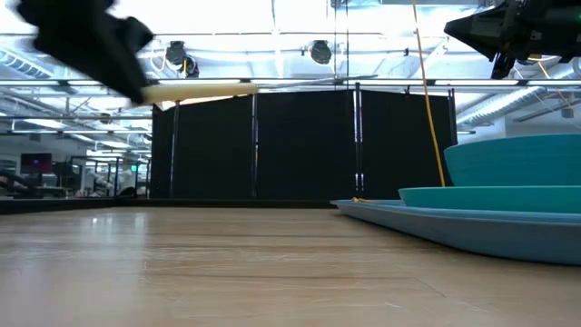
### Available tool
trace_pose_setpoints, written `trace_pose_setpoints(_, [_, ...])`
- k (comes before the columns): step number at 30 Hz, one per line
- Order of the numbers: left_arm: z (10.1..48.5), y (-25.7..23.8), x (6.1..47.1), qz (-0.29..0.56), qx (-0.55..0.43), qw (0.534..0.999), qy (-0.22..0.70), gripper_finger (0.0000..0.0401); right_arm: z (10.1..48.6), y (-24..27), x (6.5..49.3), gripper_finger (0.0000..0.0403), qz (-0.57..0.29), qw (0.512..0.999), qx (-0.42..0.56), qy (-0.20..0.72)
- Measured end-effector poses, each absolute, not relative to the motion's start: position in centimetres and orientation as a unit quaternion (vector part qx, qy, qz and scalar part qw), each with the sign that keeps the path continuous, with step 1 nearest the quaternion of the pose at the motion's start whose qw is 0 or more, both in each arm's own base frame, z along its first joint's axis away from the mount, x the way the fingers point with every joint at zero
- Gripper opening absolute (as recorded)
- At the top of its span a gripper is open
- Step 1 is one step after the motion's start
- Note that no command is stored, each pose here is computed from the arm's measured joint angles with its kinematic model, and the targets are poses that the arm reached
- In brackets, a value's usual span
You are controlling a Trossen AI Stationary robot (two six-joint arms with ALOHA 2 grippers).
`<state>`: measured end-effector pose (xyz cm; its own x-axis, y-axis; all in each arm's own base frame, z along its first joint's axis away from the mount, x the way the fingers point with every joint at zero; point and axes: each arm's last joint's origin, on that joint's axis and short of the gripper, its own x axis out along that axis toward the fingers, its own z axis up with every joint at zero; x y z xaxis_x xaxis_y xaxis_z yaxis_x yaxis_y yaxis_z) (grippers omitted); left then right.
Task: Set up tray
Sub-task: Put the light yellow knife on the napkin to the left of the blue plate
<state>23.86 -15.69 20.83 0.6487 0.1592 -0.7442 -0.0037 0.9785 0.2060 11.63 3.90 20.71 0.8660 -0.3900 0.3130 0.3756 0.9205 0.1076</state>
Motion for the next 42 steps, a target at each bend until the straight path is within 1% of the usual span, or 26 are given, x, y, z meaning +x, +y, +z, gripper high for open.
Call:
trace_pose_setpoints(5, [22.4, -11.2, 26.0, 0.064, 0.06, 0.909, 0.407, 0.0077, 20.7, 3.9, 11.6, 0.0, -0.198, 0.966, 0.021, -0.166])
trace_pose_setpoints(10, [23.6, -6.7, 28.0, 0.036, 0.032, 0.922, 0.384, 0.0077, 20.7, 3.9, 11.6, 0.0, -0.198, 0.966, 0.021, -0.166])
trace_pose_setpoints(13, [24.2, -3.6, 28.8, 0.047, 0.024, 0.929, 0.365, 0.0077, 20.7, 3.9, 11.6, 0.0, -0.198, 0.966, 0.022, -0.167])
trace_pose_setpoints(17, [24.7, 0.2, 29.3, 0.074, 0.024, 0.935, 0.345, 0.0077, 20.7, 3.9, 11.6, 0.0, -0.198, 0.966, 0.021, -0.167])
trace_pose_setpoints(22, [24.9, 4.2, 29.2, 0.057, 0.015, 0.941, 0.333, 0.0077, 20.7, 3.9, 11.6, 0.0, -0.198, 0.966, 0.022, -0.167])
trace_pose_setpoints(26, [24.6, 7.1, 28.4, 0.039, -0.005, 0.937, 0.346, 0.0077, 20.7, 3.9, 11.6, 0.0, -0.198, 0.966, 0.021, -0.166])
trace_pose_setpoints(29, [24.7, 8.8, 27.8, 0.021, -0.027, 0.941, 0.338, 0.0077, 20.7, 3.9, 11.6, 0.0, -0.198, 0.966, 0.021, -0.166])
trace_pose_setpoints(34, [24.7, 10.9, 27.2, 0.057, -0.037, 0.941, 0.331, 0.0077, 20.7, 3.9, 11.6, 0.0, -0.198, 0.966, 0.021, -0.166])
trace_pose_setpoints(40, [25.0, 11.4, 27.2, 0.046, 0.019, 0.947, 0.317, 0.0077, 20.7, 3.9, 11.6, 0.0, -0.198, 0.966, 0.021, -0.166])
trace_pose_setpoints(42, [25.0, 11.4, 27.2, 0.053, 0.016, 0.946, 0.318, 0.0077, 20.7, 3.9, 11.6, 0.0, -0.198, 0.966, 0.021, -0.166])
